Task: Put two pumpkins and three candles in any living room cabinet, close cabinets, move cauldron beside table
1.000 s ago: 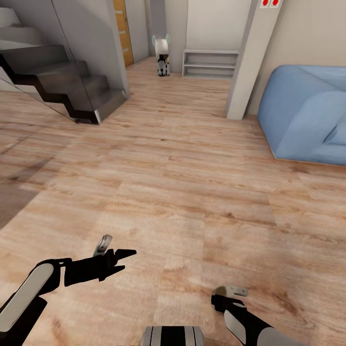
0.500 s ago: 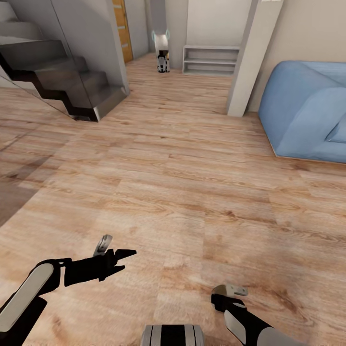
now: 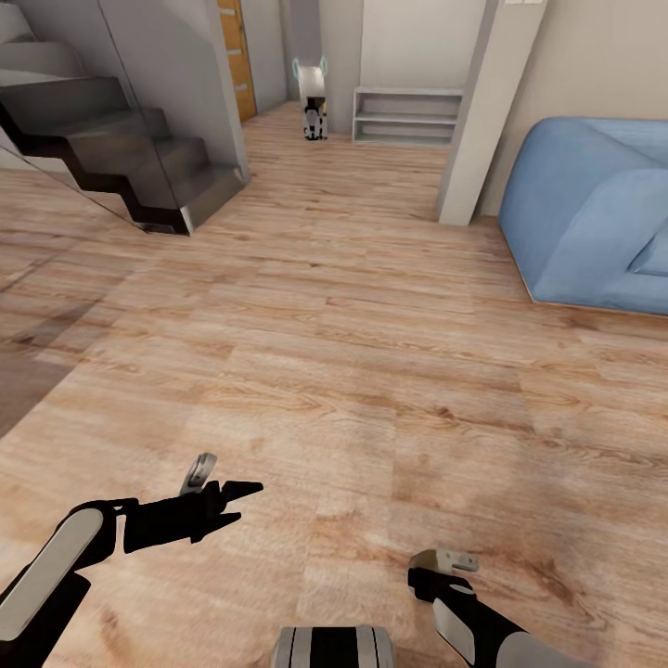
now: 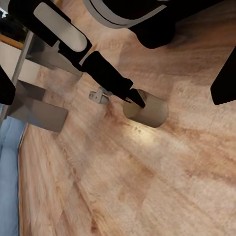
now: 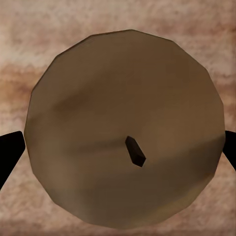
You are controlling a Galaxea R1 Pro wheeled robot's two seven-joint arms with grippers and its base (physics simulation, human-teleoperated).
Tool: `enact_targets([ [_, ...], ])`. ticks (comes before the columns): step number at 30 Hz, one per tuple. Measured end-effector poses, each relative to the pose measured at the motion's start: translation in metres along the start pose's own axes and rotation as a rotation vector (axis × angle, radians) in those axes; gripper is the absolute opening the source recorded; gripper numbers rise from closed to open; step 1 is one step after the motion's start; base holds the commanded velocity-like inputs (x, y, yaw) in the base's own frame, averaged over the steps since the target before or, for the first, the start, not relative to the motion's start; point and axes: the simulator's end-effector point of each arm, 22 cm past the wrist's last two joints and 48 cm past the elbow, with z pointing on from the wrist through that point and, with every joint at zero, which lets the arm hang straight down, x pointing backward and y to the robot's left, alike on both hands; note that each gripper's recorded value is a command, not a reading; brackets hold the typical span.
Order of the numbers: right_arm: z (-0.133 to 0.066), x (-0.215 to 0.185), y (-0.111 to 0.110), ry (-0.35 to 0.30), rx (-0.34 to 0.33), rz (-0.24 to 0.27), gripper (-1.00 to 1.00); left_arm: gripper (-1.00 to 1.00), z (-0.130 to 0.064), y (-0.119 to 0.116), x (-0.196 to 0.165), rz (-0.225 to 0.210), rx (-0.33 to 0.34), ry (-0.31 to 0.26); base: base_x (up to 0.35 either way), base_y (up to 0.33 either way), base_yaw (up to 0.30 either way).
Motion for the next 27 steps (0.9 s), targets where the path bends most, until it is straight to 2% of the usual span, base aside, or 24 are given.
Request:
enact_targets([
  [7,0.0,-0.0001,0.0,0.0,0.0,-0.001,1.0,1.0,0.0001,0.0,0.0,0.0,0.0,0.0,0.0,0.0,0.0],
  [8,0.0,-0.0001,0.0,0.0,0.0,-0.001,-1.0,1.0,0.0001,-0.0001,0.0001,0.0,0.0,0.0,0.0,0.0,0.0],
  [22,0.0,0.0,0.0,0.0,0.0,-0.001,-1.0,1.0,0.0007,0.0007,0.0005,-0.006,0.001,0.001,0.0,0.0,0.0],
  [27,-0.0033,-0.006,0.0009,-0.012,-0.002,0.0,-1.0,1.0,-0.0025,-0.0071,0.0,-0.004,0.018,-0.003,0.0,0.0,0.0],
])
